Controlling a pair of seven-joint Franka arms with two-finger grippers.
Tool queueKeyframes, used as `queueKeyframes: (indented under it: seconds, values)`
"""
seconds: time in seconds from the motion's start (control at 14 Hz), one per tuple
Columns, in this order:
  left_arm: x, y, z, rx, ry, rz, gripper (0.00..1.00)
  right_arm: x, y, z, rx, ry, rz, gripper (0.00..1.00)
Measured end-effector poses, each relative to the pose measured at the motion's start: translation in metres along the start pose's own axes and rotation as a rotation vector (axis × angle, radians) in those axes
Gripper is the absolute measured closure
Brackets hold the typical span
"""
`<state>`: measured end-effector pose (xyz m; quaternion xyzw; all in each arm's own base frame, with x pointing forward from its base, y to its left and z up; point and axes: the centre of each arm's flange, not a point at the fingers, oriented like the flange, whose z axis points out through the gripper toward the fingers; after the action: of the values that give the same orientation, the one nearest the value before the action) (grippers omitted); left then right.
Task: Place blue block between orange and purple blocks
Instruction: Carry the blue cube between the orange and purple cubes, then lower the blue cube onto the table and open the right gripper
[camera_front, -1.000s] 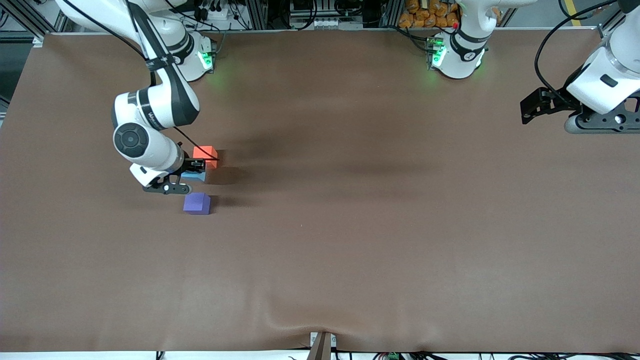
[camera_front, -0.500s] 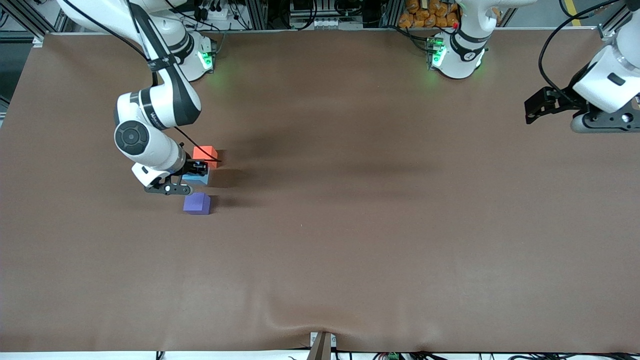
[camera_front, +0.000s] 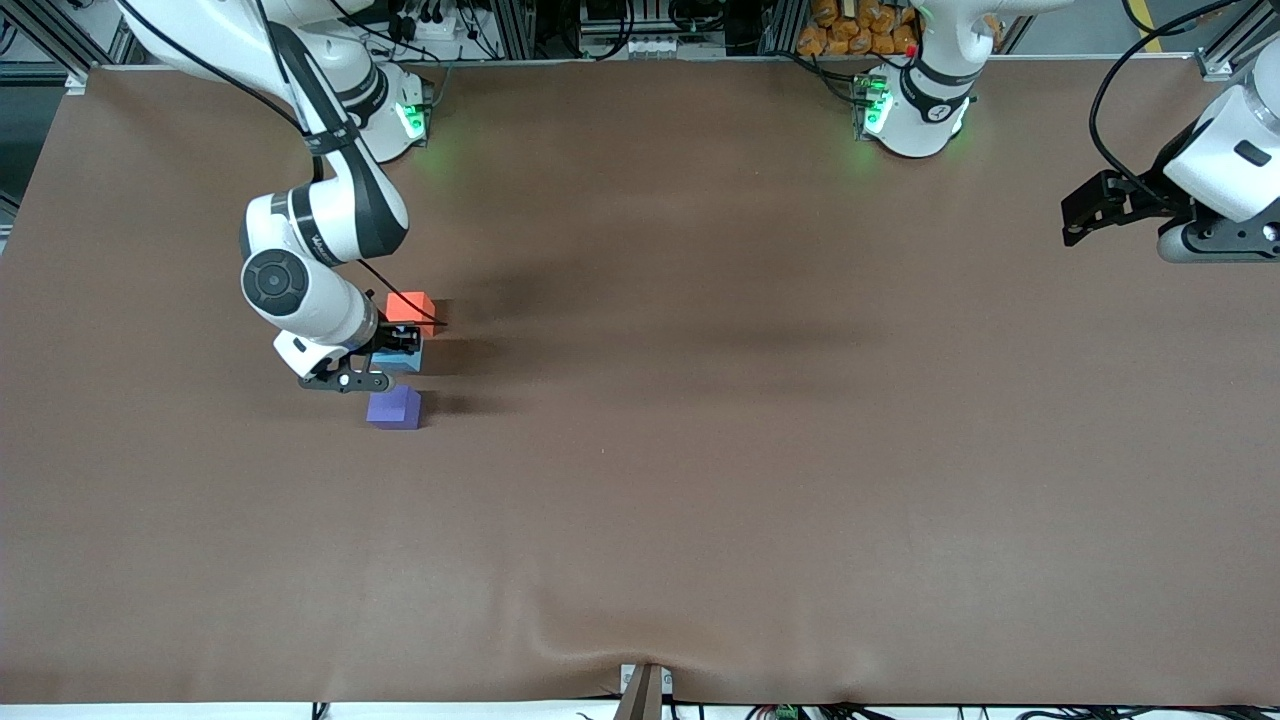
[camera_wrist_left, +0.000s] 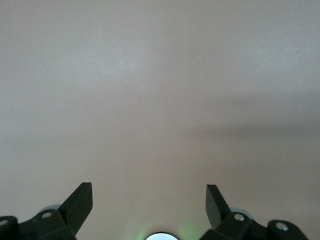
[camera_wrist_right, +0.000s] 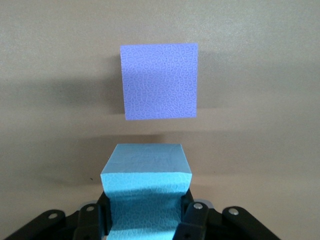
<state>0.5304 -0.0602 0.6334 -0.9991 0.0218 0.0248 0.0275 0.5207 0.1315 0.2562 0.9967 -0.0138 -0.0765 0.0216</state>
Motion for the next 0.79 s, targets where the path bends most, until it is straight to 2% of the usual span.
queueKeyframes:
  seconds: [0.79]
  values:
    - [0.000,0.002,0.000,0.000,-0.001,0.008,0.00,0.004,-0.001,0.034,0.007,0.025,-0.010,0.47]
